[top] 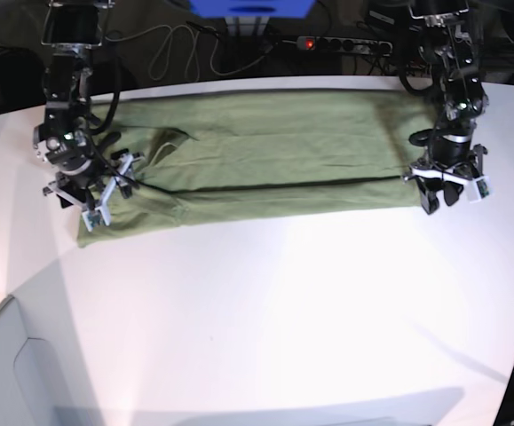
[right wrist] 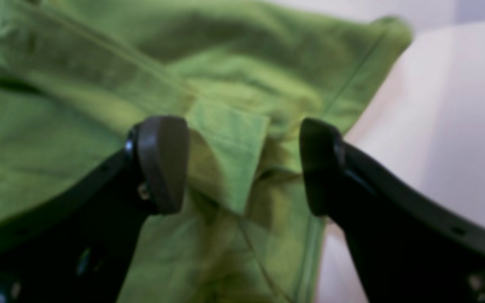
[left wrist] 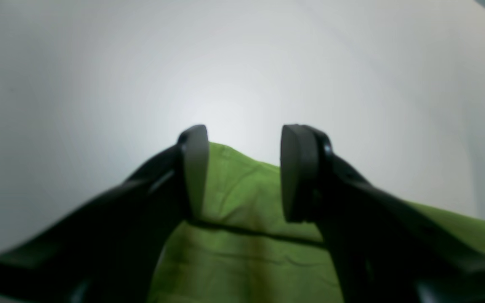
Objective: Fold the T-shirt properly
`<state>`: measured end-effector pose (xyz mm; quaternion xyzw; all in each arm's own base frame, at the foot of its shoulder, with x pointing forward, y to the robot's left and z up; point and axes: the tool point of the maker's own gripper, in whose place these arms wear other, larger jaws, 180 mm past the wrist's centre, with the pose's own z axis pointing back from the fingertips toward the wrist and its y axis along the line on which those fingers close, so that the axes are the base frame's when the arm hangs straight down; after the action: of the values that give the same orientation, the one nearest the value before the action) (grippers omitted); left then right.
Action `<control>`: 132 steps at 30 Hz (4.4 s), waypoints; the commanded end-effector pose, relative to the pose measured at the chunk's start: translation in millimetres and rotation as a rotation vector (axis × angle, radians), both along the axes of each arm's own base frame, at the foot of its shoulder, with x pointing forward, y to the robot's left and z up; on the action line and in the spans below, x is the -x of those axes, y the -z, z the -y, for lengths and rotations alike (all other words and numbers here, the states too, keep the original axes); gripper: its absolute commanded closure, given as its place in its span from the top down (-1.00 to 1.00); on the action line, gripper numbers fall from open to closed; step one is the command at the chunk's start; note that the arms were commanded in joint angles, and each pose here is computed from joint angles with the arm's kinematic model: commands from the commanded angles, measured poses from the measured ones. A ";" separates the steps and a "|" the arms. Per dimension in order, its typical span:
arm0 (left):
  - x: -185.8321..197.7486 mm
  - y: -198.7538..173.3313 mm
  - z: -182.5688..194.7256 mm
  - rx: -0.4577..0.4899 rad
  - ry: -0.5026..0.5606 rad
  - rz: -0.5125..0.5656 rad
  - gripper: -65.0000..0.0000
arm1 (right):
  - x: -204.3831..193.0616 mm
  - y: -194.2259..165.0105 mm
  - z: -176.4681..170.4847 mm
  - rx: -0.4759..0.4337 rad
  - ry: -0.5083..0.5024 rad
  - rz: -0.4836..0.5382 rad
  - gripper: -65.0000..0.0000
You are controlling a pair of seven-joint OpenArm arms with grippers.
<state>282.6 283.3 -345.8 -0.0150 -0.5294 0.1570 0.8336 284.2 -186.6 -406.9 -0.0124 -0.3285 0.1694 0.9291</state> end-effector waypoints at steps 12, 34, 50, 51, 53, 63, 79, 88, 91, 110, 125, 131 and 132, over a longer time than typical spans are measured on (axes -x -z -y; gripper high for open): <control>-7.2 -13.8 -2.8 -0.016 0.003 0.048 -0.16 | 39.7 10.4 -33.4 -0.016 -0.333 -0.069 0.22; -5.6 -13.6 -4.4 -0.018 -0.001 0.046 -0.16 | 11.0 -39.8 -49.5 0.006 -0.371 0.099 0.19; -1.1 -11.4 -3.7 -0.020 0.001 0.036 -0.16 | -24.2 -23.2 -79.7 -0.048 -0.398 0.073 -1.00; -1.1 -11.4 -3.7 -0.020 0.001 0.036 -0.16 | -23.8 -20.3 -80.2 -0.055 -0.399 0.068 -1.00; -1.1 -11.4 -3.7 -0.020 0.001 0.036 -0.16 | -23.8 -18.8 -80.4 -0.058 -0.398 0.065 -1.00; -2.7 -12.7 -3.7 -0.020 0.001 0.041 -0.16 | 22.6 -20.0 -111.8 -0.004 -0.588 0.047 -1.00; -0.3 -11.5 -3.8 -0.024 0.001 0.035 -0.16 | -34.1 -49.4 -91.5 0.036 -0.524 0.147 -1.00; 0.3 -11.0 -4.2 -0.025 0.000 0.033 -0.16 | -37.4 -19.1 -100.1 0.044 -0.595 0.046 -1.00; 0.3 -11.0 -4.1 -0.024 0.000 0.033 -0.16 | -23.2 -9.1 -107.3 0.062 -0.656 0.011 -1.00; -0.8 -11.9 -4.1 -0.024 0.000 0.036 -0.16 | -11.8 -51.8 -86.2 0.134 -0.636 0.135 -1.00; -0.2 -11.5 -4.1 -0.024 0.000 0.035 -0.16 | 8.0 -17.7 -92.4 0.149 -0.730 0.018 -1.00; -1.0 -11.6 -2.9 -0.021 0.002 0.036 -0.16 | 48.8 -36.9 -114.6 0.154 -0.838 0.064 -1.00; -1.0 -11.6 -2.9 -0.021 0.002 0.036 -0.16 | 52.3 -41.0 -117.0 0.153 -0.845 0.075 -1.00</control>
<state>277.1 282.8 -349.5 -0.0137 -0.5233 0.1577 0.8373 230.1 -70.7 -372.0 0.0465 -0.3170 0.5505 0.7709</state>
